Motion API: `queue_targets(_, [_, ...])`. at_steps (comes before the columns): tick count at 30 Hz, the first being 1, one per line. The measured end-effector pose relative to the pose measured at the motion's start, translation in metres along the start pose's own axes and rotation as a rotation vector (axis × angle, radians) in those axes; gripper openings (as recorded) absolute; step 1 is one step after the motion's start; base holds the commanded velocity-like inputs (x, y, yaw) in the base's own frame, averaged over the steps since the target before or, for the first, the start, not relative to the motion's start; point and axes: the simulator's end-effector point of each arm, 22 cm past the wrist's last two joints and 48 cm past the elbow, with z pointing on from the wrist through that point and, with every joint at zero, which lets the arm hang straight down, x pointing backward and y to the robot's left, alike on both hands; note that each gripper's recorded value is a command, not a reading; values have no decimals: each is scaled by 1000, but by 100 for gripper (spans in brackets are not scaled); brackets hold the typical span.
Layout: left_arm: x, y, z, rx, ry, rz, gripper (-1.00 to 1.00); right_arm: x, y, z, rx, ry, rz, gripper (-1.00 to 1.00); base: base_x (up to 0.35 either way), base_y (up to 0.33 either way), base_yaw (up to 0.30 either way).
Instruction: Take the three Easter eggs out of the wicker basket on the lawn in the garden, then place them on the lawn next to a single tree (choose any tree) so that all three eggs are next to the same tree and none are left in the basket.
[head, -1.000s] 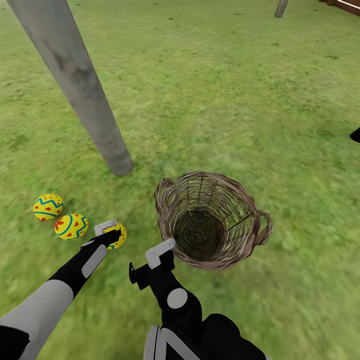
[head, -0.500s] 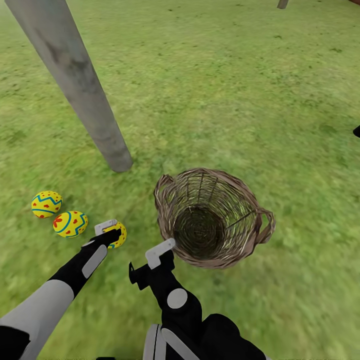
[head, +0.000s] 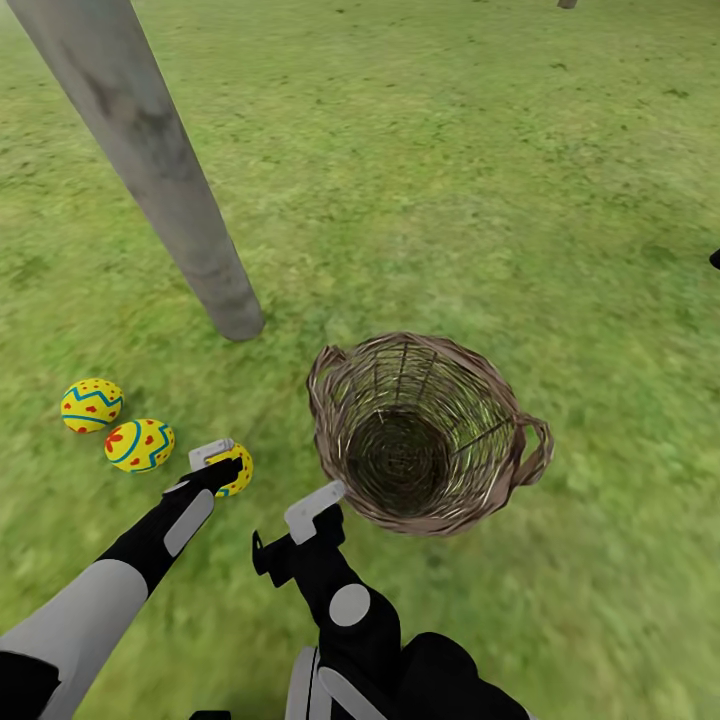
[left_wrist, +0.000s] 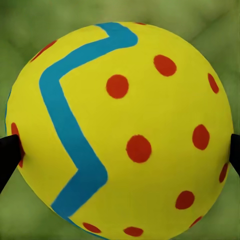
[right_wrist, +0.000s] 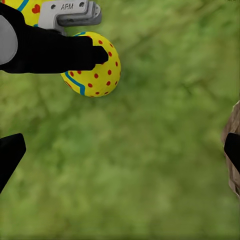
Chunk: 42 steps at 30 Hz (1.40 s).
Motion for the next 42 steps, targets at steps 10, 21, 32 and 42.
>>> queue_targets(10, [0,0,0,0,0,0,100,0,0,0,0,0,0,100,0,0,0])
queue_targets(21, [-5,-3,-4,6,-6,-4,100,-5,1,-3,3,-10,-6,100,0,0,0])
queue_targets(32, [-22,-5,-13,15,-34,-8,100,-15,2,-10,9,-30,-18,100,0,0,0])
queue_targets(42, [-46,-10,-29,29,-73,-15,100,-31,5,-23,18,-64,-39,100,0,0,0])
